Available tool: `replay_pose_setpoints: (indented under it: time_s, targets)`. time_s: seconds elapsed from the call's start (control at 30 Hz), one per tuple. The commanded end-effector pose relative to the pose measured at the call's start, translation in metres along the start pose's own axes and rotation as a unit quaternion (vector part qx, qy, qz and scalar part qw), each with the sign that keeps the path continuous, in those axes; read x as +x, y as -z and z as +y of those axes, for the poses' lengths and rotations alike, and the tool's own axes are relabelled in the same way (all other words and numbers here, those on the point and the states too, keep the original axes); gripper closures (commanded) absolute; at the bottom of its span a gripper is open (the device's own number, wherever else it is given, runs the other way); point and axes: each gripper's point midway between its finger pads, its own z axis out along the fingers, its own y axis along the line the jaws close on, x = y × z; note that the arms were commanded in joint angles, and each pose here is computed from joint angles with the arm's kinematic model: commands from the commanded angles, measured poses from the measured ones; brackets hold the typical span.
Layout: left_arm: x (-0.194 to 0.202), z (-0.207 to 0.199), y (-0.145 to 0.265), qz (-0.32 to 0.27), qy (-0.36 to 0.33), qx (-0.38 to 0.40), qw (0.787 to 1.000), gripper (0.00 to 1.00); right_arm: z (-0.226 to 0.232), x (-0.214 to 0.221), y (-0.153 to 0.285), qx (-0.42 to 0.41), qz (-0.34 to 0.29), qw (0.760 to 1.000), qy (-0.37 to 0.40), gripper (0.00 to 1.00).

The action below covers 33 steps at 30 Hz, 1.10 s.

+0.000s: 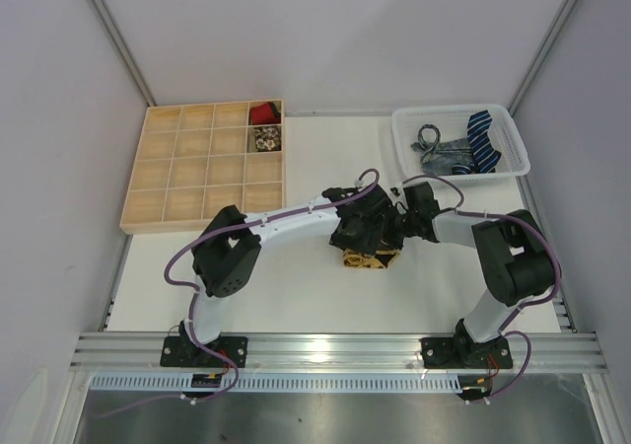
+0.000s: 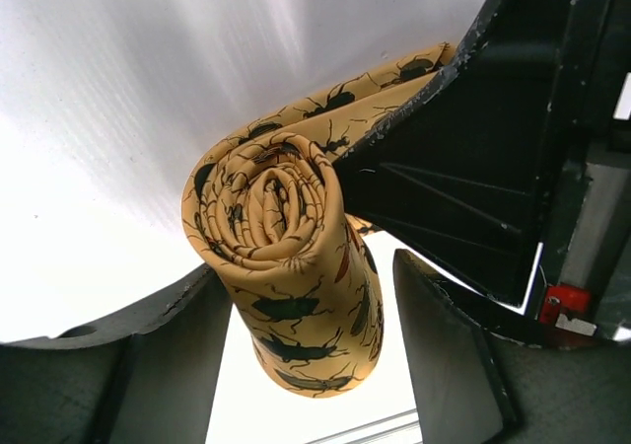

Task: Roll the ties
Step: Roll the tie

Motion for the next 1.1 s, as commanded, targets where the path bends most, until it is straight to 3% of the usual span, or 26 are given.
replay_pose_setpoints:
  time_s: [0.0, 0.5, 1.07]
  targets:
    - [-0.027, -0.034, 0.033, -0.051, 0.008, 0.068, 0.996, 0.30, 0.004, 0.001, 0.008, -0.011, 0.000, 1.000, 0.009, 1.00]
    - [-0.034, -0.054, 0.042, -0.064, 0.005, 0.095, 0.993, 0.30, -0.005, 0.001, 0.022, 0.020, -0.006, 1.000, 0.007, 1.00]
    - [-0.039, -0.075, 0.050, -0.081, 0.014, 0.131, 0.988, 0.32, -0.047, -0.006, 0.051, 0.144, -0.034, 0.989, -0.006, 1.00]
